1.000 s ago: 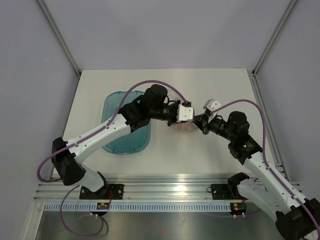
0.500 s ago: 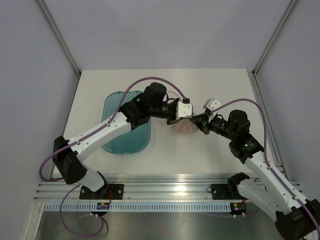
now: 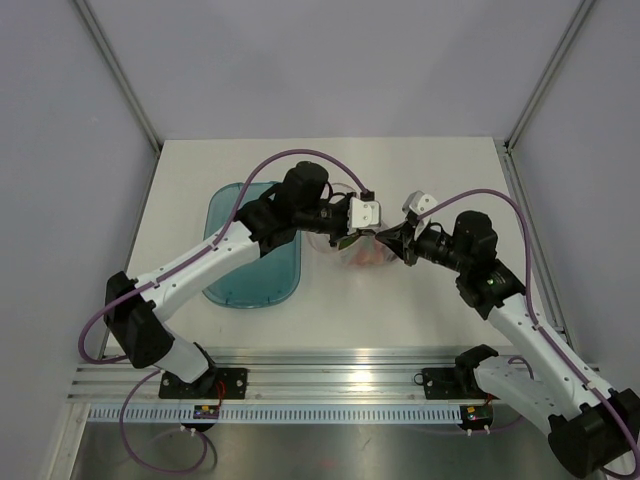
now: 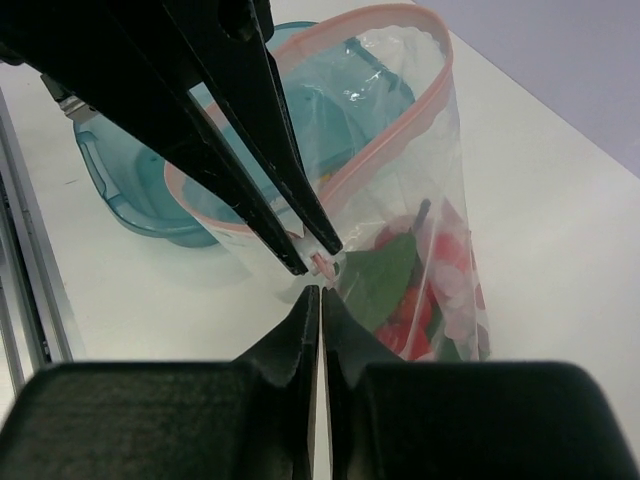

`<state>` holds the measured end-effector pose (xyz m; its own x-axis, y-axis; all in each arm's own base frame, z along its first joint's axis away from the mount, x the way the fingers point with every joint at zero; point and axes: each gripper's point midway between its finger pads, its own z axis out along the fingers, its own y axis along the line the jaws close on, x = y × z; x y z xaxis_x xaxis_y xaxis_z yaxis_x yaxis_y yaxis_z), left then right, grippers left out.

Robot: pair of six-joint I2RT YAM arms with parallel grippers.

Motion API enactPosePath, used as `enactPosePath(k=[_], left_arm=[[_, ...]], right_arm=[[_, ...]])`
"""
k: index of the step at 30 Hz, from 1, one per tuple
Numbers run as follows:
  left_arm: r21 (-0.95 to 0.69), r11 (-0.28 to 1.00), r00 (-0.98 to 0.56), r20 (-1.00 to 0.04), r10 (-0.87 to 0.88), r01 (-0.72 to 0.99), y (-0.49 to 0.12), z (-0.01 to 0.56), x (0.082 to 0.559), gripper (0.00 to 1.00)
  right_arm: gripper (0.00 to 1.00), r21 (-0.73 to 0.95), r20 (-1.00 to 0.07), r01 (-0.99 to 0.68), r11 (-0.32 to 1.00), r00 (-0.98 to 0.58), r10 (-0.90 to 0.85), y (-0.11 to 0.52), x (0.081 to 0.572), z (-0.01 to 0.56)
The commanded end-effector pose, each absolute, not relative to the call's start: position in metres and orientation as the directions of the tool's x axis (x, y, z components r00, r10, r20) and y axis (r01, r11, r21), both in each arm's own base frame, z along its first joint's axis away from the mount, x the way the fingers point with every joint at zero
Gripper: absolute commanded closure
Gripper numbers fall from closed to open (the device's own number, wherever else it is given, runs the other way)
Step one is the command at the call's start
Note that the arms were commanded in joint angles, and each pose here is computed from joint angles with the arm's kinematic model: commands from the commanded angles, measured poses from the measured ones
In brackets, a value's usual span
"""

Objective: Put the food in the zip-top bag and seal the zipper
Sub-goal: Adjust the zipper food storage bag at the center of the board.

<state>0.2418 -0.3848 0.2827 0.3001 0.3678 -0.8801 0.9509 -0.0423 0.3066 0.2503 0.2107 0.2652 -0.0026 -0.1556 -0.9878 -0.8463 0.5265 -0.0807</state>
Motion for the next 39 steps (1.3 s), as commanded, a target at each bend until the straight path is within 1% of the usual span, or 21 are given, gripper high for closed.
enactPosePath(k=[1,6,13,18,19,20,21,23,29,35,39], left_arm=[[0.335,-0.068,0.34,-0.895,0.288,0.94,-0.395,0.307,0.237,1.0],[0.334,-0.07,0.339,-0.896,0.286,0.94,-0.396,0.308,0.237,1.0],[0.333,-0.073,0.339,-0.897,0.283,0.94,-0.396,0.309,0.235,1.0],[0.325,-0.076,0.333,-0.9,0.282,0.943,-0.396,0.308,0.235,1.0],[0.323,-0.079,0.332,-0.9,0.282,0.943,-0.396,0.308,0.234,1.0],[0.323,-0.079,0.332,-0.901,0.28,0.943,-0.396,0.308,0.234,1.0],[0.32,-0.081,0.33,-0.901,0.281,0.944,-0.396,0.307,0.234,1.0],[0.315,-0.083,0.325,-0.902,0.284,0.945,-0.396,0.306,0.233,1.0],[0.321,-0.086,0.332,-0.896,0.295,0.943,-0.392,0.305,0.232,1.0],[0.318,-0.084,0.328,-0.888,0.322,0.944,-0.39,0.295,0.234,1.0],[0.309,-0.079,0.317,-0.887,0.335,0.948,-0.391,0.29,0.238,1.0]], right_arm=[[0.91,-0.119,-0.992,-0.871,0.477,0.085,-0.093,0.221,0.248,0.304],[0.84,-0.113,-0.993,-0.876,0.469,0.082,-0.087,0.223,0.248,0.305],[0.85,-0.102,-0.994,-0.882,0.46,0.076,-0.075,0.225,0.248,0.305],[0.8,-0.102,-0.994,-0.859,0.502,0.075,-0.074,0.222,0.256,0.306],[0.82,-0.11,-0.994,-0.85,0.515,0.086,-0.069,0.22,0.258,0.309],[0.86,-0.1,-0.995,-0.833,0.544,0.077,-0.066,0.217,0.263,0.307],[0.94,-0.099,-0.995,-0.827,0.553,0.078,-0.062,0.217,0.264,0.307],[1.0,-0.095,-0.995,-0.809,0.579,0.079,-0.053,0.214,0.269,0.306],[1.0,-0.093,-0.995,-0.742,0.664,0.098,-0.03,0.2,0.277,0.308],[1.0,-0.086,-0.984,-0.648,0.757,0.172,0.035,0.18,0.281,0.328],[1.0,-0.086,-0.978,-0.625,0.776,0.203,0.056,0.175,0.279,0.335]])
